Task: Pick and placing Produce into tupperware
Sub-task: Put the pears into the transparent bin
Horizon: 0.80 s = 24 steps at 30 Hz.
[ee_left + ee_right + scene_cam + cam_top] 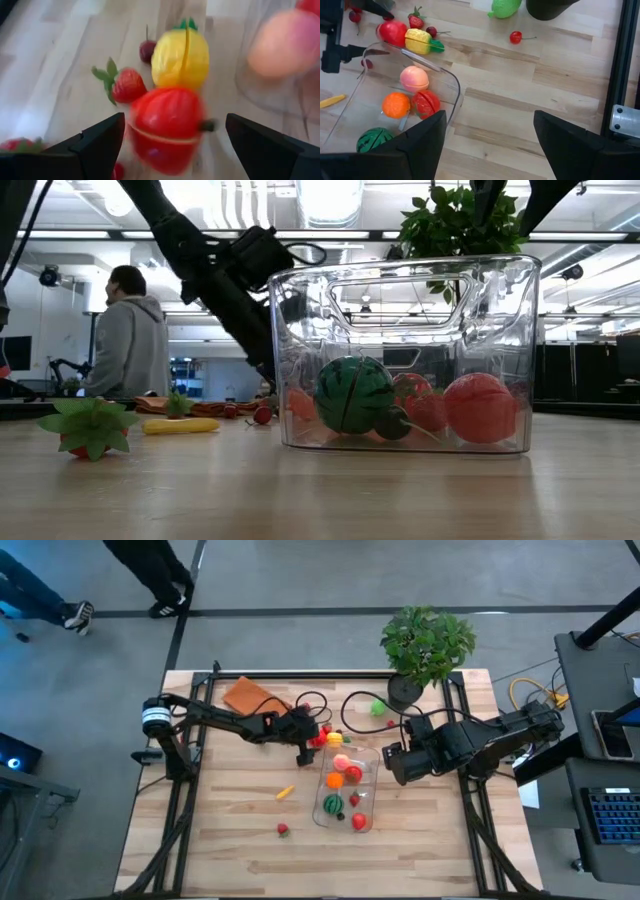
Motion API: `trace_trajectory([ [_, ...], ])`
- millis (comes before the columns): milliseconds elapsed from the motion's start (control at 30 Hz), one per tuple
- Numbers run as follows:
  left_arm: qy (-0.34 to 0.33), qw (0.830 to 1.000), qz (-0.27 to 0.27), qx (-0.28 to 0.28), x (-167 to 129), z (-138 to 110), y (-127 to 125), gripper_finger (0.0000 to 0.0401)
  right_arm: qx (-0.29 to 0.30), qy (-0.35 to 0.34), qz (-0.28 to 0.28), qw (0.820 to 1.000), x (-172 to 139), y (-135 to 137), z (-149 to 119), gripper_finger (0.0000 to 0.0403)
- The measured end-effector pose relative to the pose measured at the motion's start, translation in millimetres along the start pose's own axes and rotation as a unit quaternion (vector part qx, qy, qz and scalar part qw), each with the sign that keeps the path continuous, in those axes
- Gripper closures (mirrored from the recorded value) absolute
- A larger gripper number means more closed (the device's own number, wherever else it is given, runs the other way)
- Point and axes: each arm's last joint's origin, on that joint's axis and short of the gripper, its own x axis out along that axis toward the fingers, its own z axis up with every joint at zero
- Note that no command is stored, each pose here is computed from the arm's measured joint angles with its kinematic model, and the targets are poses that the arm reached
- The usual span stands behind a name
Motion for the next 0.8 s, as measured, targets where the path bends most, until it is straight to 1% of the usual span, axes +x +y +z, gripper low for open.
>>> trace_trajectory([
  [200, -0.003, 1.000, 0.002, 0.004, 9, 2, 0, 0.0070, 0.000, 0.000, 0.000, 1.000, 0, 0, 0, 0.0114],
  [467, 0.022, 1.000, -0.002, 0.005, 16, -7, -2, 0.0070, 0.004, 0.000, 0.000, 1.000, 0, 0, 0, 0.0114],
  [800, 0.007, 1.000, 0.000, 0.004, 16, -2, -1, 0.0070, 0.000, 0.000, 0.000, 1.000, 0, 0, 0, 0.0117],
])
